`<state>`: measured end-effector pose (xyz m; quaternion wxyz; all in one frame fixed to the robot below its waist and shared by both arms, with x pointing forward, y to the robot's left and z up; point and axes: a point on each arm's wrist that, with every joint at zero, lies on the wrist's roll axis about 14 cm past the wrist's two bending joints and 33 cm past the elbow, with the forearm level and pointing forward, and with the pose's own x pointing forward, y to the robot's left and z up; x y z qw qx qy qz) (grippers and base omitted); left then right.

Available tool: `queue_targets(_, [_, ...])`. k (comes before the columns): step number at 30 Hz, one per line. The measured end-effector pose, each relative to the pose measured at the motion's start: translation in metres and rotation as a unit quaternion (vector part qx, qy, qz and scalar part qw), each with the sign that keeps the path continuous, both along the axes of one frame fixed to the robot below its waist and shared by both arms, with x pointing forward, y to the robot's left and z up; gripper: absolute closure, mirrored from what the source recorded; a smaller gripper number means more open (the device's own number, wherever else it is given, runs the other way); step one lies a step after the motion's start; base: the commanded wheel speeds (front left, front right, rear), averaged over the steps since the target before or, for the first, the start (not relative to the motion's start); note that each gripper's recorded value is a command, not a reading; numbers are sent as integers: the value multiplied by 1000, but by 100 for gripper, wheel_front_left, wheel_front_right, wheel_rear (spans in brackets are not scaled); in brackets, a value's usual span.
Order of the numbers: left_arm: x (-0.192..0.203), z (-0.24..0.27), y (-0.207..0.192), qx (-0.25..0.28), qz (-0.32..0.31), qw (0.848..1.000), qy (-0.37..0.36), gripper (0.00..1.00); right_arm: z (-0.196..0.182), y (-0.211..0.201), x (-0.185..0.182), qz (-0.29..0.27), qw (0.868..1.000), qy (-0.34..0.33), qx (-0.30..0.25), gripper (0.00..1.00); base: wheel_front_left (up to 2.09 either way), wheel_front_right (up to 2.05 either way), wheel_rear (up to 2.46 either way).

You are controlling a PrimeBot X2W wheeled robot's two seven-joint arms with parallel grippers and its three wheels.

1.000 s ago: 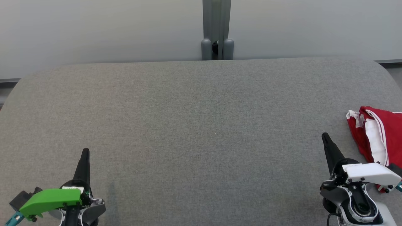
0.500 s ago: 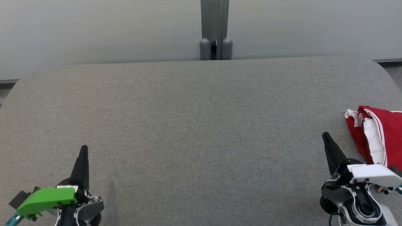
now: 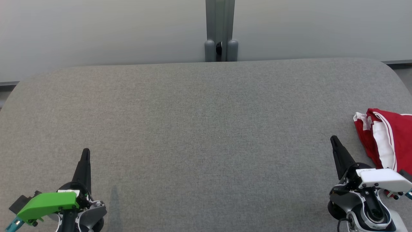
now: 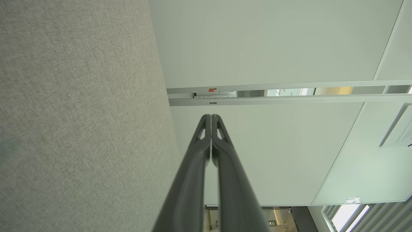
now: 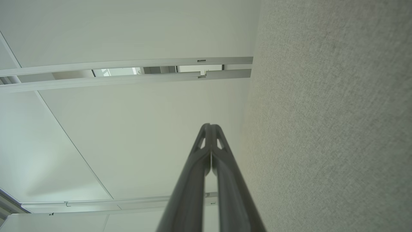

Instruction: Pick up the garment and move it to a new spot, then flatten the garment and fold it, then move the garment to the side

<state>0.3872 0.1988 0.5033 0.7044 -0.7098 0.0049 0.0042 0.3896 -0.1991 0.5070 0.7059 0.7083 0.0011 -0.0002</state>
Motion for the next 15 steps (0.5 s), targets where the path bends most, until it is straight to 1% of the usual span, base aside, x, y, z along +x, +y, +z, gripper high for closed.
queue_targets(15, [0, 0, 0, 0, 0, 1000, 0, 100, 0, 0, 0, 0, 1000, 0, 0, 100, 0, 0, 0])
